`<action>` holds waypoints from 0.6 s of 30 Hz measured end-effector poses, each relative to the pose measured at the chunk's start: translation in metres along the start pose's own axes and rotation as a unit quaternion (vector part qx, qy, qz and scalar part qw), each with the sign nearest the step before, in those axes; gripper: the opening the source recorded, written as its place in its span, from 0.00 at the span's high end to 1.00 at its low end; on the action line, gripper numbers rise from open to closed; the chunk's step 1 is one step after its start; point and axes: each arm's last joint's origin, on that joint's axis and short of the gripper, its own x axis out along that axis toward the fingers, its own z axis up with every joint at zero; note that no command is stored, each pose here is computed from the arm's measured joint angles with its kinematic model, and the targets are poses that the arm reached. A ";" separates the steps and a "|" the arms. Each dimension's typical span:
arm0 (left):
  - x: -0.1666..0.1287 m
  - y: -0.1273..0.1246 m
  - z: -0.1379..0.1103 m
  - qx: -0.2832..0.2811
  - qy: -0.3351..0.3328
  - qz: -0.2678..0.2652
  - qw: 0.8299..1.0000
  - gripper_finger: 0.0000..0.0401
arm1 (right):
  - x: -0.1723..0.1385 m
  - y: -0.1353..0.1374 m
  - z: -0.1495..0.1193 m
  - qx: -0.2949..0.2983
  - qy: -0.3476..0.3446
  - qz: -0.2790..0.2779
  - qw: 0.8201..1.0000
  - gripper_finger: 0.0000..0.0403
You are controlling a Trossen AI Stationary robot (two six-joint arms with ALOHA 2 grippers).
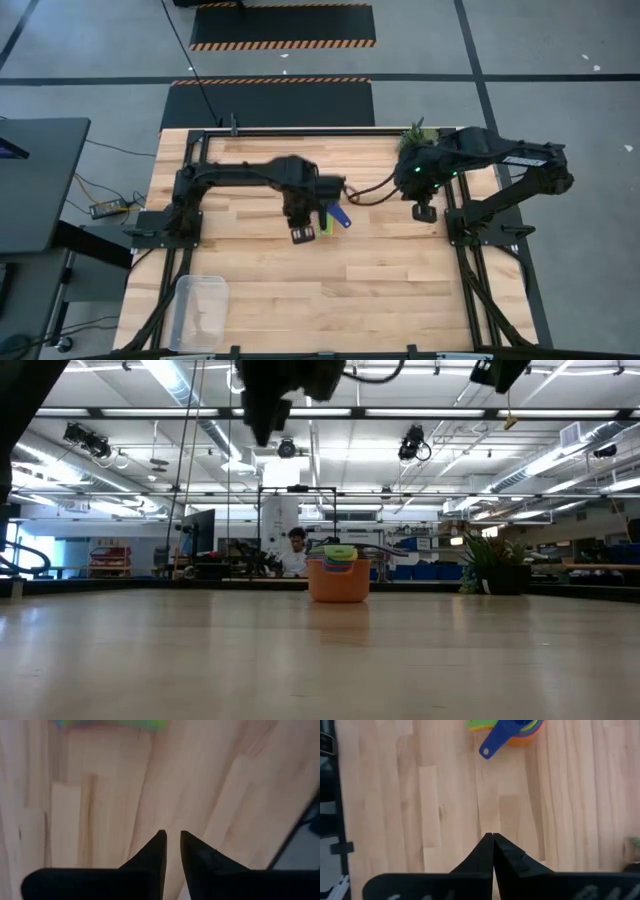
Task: Nest measuring cups in basket
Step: Stack the dark blue measuring cup on top of the light green measuring cup
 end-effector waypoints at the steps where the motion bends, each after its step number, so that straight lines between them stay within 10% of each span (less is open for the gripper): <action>1: 0.009 -0.001 -0.002 -0.002 0.011 0.008 1.000 0.86 | 0.006 0.000 0.001 -0.001 -0.003 0.000 1.000 0.98; 18: 0.086 0.022 -0.063 -0.119 -0.106 -0.013 0.987 0.95 | 0.087 -0.056 0.005 0.164 -0.074 0.000 0.984 0.99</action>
